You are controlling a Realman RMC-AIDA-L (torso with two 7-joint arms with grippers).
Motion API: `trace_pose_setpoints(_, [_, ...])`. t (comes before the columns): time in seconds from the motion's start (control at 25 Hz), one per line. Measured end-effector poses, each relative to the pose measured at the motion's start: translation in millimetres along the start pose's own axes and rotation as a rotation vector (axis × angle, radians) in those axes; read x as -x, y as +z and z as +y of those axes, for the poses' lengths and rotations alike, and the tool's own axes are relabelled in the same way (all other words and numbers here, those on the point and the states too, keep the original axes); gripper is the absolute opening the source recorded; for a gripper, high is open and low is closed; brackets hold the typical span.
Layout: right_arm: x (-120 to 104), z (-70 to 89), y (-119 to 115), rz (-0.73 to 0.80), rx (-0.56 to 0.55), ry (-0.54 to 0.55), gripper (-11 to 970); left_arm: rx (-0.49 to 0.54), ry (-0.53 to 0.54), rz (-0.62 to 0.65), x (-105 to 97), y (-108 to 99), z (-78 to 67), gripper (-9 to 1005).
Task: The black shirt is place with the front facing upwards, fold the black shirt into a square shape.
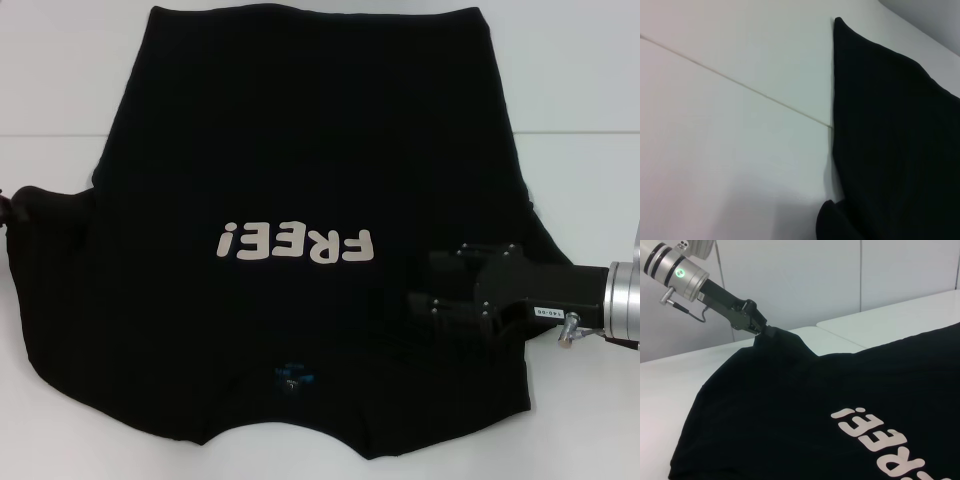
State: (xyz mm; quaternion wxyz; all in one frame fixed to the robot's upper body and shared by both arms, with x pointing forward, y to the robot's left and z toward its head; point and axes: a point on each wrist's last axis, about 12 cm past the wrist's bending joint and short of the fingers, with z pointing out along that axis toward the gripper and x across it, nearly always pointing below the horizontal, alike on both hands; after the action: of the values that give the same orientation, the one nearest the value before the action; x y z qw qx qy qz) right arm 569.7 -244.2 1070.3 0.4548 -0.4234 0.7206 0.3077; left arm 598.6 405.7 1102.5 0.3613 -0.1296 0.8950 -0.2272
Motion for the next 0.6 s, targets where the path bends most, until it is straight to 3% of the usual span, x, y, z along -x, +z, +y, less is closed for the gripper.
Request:
trace_pose_setpoints(0.36, [0, 0.2, 0, 0.000, 0.001, 0.001, 681, -0.003, -0.023, 0.009, -3, -2, 2.4, 2])
trace_pose_setpoints(0.6, [0, 0.3, 0, 0.000, 0.001, 0.001, 680, 0.019, -0.081, 0.018, -15, -8, 15.6, 1])
